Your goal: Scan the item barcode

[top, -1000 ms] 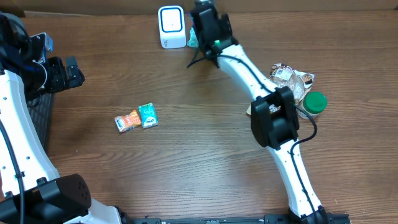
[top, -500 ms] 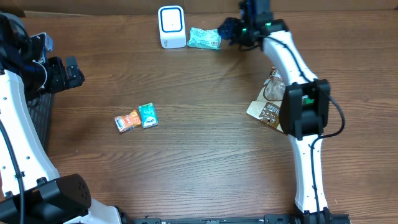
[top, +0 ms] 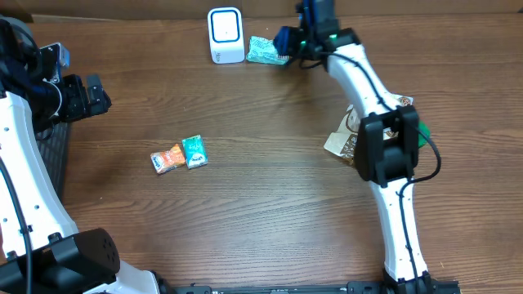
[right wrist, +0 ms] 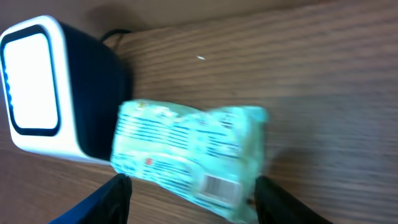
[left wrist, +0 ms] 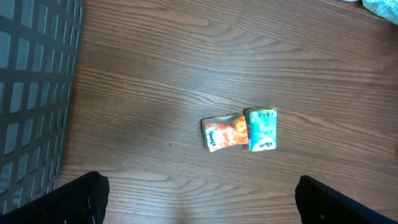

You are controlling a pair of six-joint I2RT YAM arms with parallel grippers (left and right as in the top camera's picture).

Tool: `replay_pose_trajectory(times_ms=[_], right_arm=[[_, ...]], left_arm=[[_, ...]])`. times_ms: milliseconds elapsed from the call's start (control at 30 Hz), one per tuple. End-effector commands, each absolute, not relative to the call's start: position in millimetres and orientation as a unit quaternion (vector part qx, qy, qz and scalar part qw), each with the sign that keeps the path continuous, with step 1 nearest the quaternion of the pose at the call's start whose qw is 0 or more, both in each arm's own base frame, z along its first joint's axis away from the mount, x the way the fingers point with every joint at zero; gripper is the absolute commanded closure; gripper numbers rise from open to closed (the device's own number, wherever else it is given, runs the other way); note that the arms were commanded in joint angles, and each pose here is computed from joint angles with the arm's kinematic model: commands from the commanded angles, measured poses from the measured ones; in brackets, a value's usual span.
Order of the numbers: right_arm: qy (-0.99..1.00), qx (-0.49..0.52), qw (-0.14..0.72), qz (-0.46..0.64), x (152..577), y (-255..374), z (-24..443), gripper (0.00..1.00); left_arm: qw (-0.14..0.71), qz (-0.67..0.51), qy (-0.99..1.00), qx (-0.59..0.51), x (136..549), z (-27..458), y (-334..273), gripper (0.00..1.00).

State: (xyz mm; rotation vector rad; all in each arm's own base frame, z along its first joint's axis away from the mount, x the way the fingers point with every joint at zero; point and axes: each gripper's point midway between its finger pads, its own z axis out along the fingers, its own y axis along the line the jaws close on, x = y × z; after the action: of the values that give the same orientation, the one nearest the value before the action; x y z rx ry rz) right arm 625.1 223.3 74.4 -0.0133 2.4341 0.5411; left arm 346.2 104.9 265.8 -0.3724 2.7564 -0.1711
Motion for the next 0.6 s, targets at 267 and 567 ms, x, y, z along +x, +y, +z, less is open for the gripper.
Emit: replay_pose_trajectory(times_ms=[267, 567], right_arm=[[0.903, 0.031, 0.415, 0.104, 649, 207, 110, 0.43], [0.910, 0.025, 0.401, 0.102, 650, 216, 76, 0.55]], left_arm=[[0.179, -0.059, 0.974, -0.123, 347, 266, 106, 0.01], [0.179, -0.059, 0.974, -0.122, 347, 266, 106, 0.00]])
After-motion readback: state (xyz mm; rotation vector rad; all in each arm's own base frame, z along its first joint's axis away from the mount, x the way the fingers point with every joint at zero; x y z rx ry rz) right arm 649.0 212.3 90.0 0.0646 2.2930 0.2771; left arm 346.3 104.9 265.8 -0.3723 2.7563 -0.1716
